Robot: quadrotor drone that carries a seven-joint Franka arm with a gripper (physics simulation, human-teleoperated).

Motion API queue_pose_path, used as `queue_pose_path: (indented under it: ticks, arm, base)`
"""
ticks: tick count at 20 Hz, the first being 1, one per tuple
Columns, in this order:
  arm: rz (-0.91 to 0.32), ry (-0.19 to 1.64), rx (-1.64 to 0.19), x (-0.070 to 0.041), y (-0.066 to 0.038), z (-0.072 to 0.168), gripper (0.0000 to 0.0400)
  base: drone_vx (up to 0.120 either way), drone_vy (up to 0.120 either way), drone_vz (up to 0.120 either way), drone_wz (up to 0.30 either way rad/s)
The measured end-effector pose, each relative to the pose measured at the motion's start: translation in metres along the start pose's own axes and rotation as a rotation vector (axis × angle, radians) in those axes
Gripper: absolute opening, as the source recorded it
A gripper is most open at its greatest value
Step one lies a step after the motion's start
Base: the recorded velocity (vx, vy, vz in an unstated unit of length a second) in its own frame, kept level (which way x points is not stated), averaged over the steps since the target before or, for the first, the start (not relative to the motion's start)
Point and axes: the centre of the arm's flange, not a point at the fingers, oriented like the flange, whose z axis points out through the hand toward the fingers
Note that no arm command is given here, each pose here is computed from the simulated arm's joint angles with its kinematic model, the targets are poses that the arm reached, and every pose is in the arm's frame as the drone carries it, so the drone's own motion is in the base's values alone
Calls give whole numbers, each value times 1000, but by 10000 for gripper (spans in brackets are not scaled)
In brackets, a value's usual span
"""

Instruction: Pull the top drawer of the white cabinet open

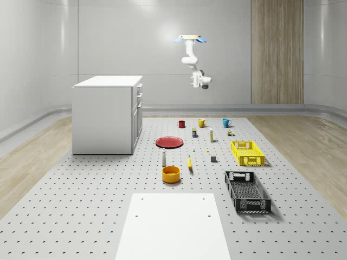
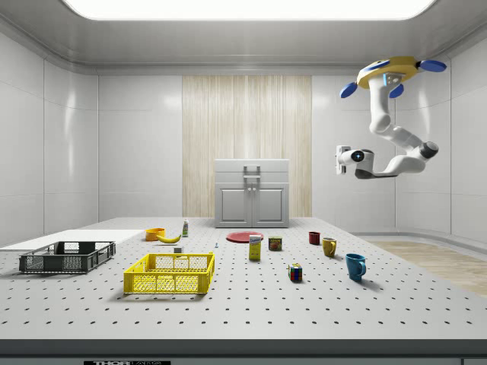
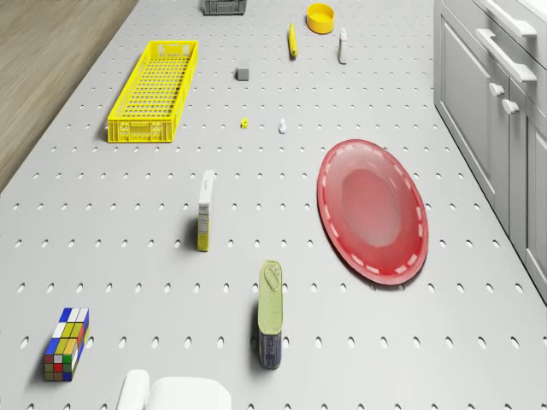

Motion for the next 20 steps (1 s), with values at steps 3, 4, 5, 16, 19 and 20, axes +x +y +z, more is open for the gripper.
queue_pose_path:
  ticks: [3,4,5,16,19,20]
  arm:
    - [0,0,0,0,0,0,305]
    - [0,0,0,0,0,0,305]
    - [0,0,1,0,0,0,305]
    - [0,-1,1,0,0,0,305]
    - [0,-1,1,0,0,0,305]
    - [0,-1,1,0,0,0,305]
  base:
    - [120,-120,40,0]
    - [120,-120,120,0]
    - [120,-120,40,0]
    - [120,-105,0,0]
    - [120,0,0,0]
    - [120,0,0,0]
